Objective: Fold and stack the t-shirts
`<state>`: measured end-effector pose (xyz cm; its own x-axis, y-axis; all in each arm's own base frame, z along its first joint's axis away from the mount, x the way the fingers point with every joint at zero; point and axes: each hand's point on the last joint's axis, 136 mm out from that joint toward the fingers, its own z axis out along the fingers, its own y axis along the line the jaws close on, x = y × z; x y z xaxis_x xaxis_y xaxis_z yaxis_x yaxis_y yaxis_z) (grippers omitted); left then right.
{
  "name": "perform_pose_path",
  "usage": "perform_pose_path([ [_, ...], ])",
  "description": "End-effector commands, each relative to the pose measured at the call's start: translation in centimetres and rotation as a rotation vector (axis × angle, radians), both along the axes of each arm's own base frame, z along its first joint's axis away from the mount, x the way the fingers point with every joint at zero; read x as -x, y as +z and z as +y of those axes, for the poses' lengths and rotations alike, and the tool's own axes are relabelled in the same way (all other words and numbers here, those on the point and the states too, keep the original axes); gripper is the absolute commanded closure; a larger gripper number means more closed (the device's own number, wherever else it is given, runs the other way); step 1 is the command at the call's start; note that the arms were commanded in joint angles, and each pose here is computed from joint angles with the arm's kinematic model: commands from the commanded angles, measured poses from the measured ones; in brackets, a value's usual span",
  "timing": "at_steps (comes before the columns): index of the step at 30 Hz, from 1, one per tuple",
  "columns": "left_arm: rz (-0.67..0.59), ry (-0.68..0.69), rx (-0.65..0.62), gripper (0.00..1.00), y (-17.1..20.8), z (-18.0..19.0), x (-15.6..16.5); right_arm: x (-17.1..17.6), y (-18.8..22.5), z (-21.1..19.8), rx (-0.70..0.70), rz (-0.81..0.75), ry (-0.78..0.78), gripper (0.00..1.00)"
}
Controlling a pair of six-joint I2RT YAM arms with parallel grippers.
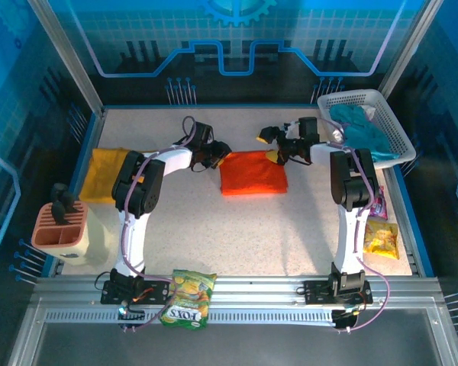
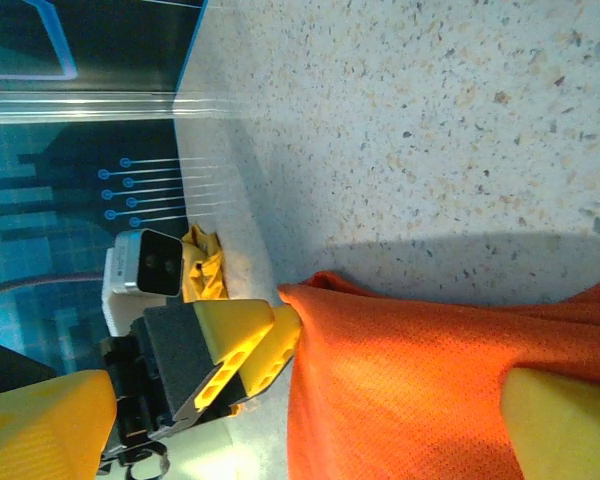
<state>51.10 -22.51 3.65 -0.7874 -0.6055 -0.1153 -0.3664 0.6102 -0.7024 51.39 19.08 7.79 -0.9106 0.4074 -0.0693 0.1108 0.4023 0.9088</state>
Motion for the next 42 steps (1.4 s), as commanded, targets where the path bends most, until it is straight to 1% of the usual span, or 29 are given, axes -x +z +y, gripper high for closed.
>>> perform_pose_path([
  [1, 0.067, 0.034, -0.064, 0.56, -1.8, 2.8, 1.1, 0.4, -2.4, -1.1, -0.017, 0.079, -0.032, 0.0],
  [4, 0.033, 0.024, -0.055, 0.55, 0.0, 3.2, 1.1, 0.3, -0.5, -1.1, -0.025, 0.049, -0.029, 0.0],
  [7, 0.004, -0.001, -0.083, 0.53, 1.9, 4.2, 1.4, 0.3, 2.1, -0.9, -0.026, 0.008, -0.005, 0.0],
  [10, -0.006, -0.042, -0.103, 0.51, 3.3, 5.0, 2.3, 0.7, 4.2, -1.2, 0.021, -0.036, 0.008, 0.0],
  [14, -0.04, -0.11, -0.118, 0.46, 4.9, 5.2, 3.8, 1.8, 6.3, -2.2, 0.123, -0.088, 0.001, 0.0],
  [17, -0.037, -0.17, -0.114, 0.44, 5.2, 4.8, 5.1, 2.9, 7.5, -2.8, 0.185, -0.125, -0.007, 0.0],
  [21, -0.03, -0.26, -0.126, 0.43, 5.2, 4.3, 6.7, 4.9, 8.1, -3.5, 0.25, -0.127, 0.006, 0.0],
  [23, -0.033, -0.311, -0.146, 0.42, 5.4, 3.8, 7.4, 5.9, 7.8, -4.1, 0.323, -0.13, -0.016, 0.0],
  [26, -0.023, -0.338, -0.176, 0.4, 5.0, 3.5, 7.9, 7.8, 7.3, -4.6, 0.522, -0.159, 0.003, 0.0],
  [28, 0.001, -0.357, -0.193, 0.39, 4.5, 3.2, 8.1, 9.0, 7.2, -5.0, 0.627, -0.178, 0.005, 0.0],
  [30, 0.021, -0.413, -0.196, 0.39, 3.8, 2.3, 8.3, 10.1, 7.6, -5.8, 0.749, -0.211, -0.012, 0.0],
  [32, 0.042, -0.464, -0.215, 0.39, 3.0, 1.6, 8.4, 10.9, 8.3, -6.7, 0.801, -0.233, -0.04, 0.0],
  [35, 0.05, -0.514, -0.245, 0.39, 2.2, 0.9, 8.3, 12.2, 9.1, -7.5, 0.822, -0.259, -0.05, 0.0],
  [37, 0.056, -0.531, -0.242, 0.39, 1.8, 0.4, 8.1, 13.1, 8.9, -7.7, 0.82, -0.264, -0.058, 0.0],
  [39, 0.07, -0.536, -0.247, 0.39, 1.3, 0.3, 7.9, 13.7, 8.8, -7.9, 0.768, -0.276, -0.073, 0.0],
  [42, 0.099, -0.541, -0.283, 0.39, 0.6, 0.5, 7.8, 14.4, 7.9, -8.6, 0.724, -0.245, -0.1, 0.0],
])
